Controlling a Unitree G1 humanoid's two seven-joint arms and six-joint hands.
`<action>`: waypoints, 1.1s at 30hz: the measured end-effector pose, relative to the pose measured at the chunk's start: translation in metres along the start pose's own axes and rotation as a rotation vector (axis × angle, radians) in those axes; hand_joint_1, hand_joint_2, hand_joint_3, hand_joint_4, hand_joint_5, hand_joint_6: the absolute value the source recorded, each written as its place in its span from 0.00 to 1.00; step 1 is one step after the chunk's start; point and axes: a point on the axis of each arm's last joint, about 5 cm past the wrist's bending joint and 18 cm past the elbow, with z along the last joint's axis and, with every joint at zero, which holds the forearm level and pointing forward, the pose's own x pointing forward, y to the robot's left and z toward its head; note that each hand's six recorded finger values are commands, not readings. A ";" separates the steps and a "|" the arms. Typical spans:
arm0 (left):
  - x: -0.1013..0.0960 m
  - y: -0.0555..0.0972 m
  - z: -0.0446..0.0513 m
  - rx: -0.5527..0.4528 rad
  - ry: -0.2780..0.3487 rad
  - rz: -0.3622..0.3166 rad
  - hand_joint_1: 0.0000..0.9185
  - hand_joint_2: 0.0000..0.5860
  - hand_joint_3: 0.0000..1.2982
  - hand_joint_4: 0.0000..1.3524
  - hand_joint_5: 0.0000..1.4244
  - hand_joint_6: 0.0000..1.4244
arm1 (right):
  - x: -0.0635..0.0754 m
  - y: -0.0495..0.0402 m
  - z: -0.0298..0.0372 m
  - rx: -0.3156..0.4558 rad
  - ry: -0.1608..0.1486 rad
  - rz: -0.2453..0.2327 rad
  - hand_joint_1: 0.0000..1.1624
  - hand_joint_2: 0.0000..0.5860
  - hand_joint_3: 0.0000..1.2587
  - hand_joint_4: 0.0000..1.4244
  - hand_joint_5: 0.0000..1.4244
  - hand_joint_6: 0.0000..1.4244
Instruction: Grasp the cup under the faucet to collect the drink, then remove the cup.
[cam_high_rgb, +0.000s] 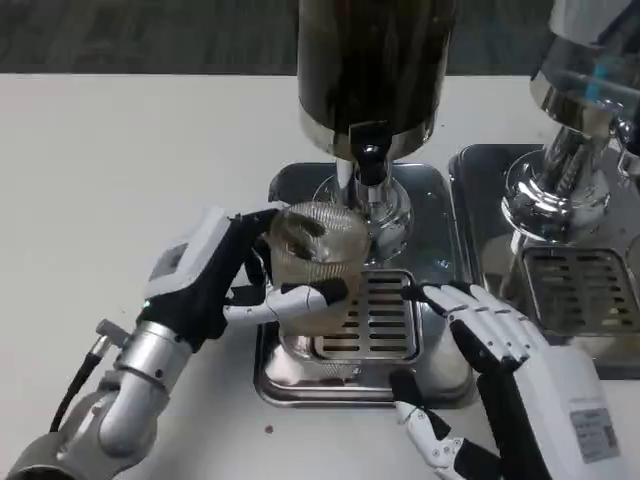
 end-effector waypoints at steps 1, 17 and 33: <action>0.001 -0.002 0.0006 0.000 0.000 -0.009 0.32 0.22 0.40 0.46 0.57 0.65 | 0.000 -0.0001 0.0004 -0.001 0.001 -0.001 0.38 0.72 0.22 0.17 0.13 0.15; 0.019 -0.006 0.0117 0.024 -0.051 -0.075 0.20 0.20 0.25 0.27 0.33 0.27 | -0.002 0.0028 0.0052 0.001 0.020 -0.008 0.38 0.72 0.23 0.17 0.14 0.15; 0.019 0.012 0.0117 0.004 -0.104 -0.042 0.09 0.11 0.14 0.11 0.15 0.08 | 0.004 0.0063 0.0063 0.014 0.002 -0.014 0.38 0.72 0.25 0.17 0.15 0.16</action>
